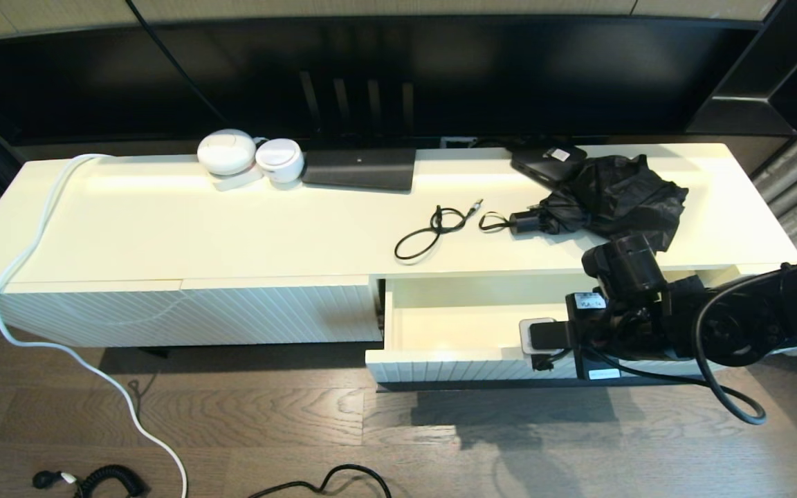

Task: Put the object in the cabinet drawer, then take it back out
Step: Open the drawer

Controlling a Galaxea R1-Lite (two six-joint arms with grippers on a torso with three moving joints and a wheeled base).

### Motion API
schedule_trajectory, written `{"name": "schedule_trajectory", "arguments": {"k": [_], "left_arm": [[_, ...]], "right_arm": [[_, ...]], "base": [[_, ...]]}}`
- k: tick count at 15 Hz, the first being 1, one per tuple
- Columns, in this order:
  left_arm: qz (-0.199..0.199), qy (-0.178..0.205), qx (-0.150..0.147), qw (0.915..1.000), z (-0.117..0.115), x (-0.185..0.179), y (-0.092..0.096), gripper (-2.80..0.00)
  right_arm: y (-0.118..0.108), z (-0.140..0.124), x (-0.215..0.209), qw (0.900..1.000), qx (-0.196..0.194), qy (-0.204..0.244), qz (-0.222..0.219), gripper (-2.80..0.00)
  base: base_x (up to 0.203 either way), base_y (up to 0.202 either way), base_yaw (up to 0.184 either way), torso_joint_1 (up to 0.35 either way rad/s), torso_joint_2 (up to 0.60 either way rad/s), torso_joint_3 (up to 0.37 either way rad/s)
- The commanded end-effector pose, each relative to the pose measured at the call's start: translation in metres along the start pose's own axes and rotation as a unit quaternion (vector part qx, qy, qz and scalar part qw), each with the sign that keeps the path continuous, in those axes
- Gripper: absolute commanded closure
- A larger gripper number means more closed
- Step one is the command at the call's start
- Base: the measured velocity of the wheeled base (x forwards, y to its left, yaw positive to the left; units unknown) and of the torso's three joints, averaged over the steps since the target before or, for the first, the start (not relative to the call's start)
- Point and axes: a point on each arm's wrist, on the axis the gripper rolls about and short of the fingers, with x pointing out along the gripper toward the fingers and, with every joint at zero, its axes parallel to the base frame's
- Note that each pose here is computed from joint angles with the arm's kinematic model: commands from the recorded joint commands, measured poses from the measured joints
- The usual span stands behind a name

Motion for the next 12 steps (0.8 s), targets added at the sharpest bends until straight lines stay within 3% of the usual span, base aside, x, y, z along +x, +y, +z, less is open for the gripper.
{"name": "schedule_trajectory", "arguments": {"k": [1,12], "left_arm": [[0.0,0.0,0.0,1.0,0.0,0.0,0.0,0.0],[0.0,0.0,0.0,1.0,0.0,0.0,0.0,0.0]], "right_arm": [[0.001,0.0,-0.004,1.0,-0.004,-0.001,0.0,0.0],[0.03,0.001,-0.01,0.999,-0.01,-0.001,0.037,0.0]], "base": [[0.0,0.0,0.0,0.0,0.0,0.0],[0.0,0.0,0.0,0.0,0.0,0.0]]}}
